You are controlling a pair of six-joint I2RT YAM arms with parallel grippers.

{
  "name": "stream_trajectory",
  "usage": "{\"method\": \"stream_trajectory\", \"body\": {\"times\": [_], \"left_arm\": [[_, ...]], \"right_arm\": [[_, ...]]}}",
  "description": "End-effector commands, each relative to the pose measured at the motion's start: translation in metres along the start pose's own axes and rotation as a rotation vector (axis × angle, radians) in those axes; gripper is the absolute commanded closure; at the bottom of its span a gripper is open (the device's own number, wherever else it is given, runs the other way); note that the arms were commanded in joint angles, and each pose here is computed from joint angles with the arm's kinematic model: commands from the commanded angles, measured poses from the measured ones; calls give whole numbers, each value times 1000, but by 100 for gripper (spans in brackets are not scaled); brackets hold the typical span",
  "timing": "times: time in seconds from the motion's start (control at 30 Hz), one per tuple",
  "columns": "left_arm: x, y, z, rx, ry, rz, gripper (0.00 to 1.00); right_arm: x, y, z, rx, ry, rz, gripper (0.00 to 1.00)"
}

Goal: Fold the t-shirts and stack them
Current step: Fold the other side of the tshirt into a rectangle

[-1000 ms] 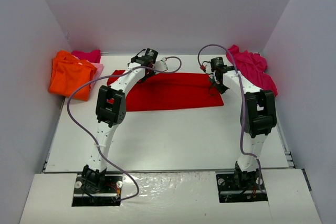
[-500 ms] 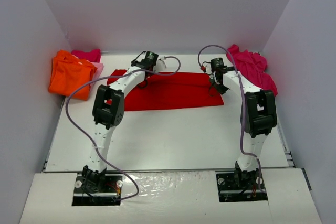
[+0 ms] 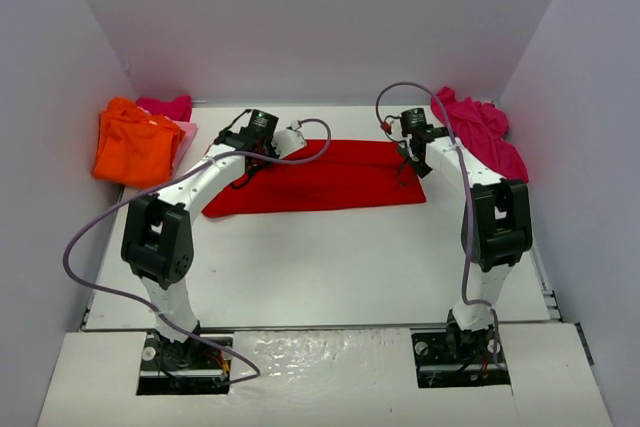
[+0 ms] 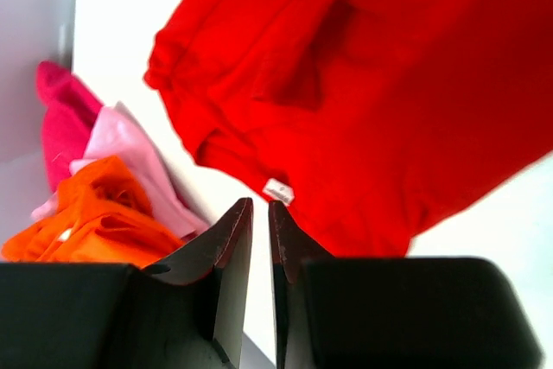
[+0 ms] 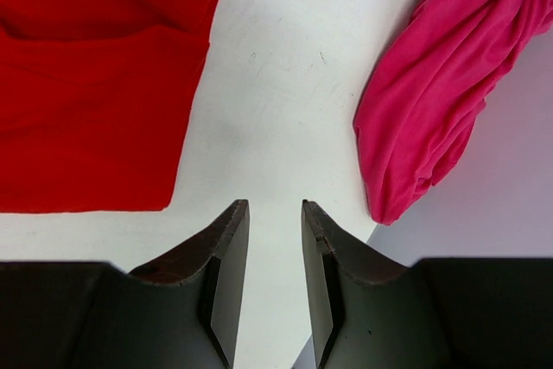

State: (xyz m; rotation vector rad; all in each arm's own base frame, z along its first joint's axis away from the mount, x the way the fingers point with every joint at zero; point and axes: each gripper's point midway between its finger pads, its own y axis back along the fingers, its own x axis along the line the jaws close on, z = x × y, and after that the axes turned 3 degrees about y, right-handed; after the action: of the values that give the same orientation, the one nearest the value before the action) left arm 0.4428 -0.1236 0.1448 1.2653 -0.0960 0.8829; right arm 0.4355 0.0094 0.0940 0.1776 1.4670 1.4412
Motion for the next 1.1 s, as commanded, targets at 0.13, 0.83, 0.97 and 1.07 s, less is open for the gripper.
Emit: {"method": "stream_trajectory", "body": {"times": [0.13, 0.83, 0.97, 1.07], "left_arm": [[-29, -10, 8, -34, -3, -157, 89], [30, -102, 18, 61, 86, 26, 100], [46, -106, 13, 74, 94, 50, 100], [57, -111, 8, 97, 86, 82, 100]], "right_arm": [[-12, 25, 3, -30, -19, -61, 72], [-1, -1, -6, 20, 14, -42, 72], [0, -2, -4, 18, 9, -40, 72], [2, -3, -2, 16, 5, -36, 72]]}}
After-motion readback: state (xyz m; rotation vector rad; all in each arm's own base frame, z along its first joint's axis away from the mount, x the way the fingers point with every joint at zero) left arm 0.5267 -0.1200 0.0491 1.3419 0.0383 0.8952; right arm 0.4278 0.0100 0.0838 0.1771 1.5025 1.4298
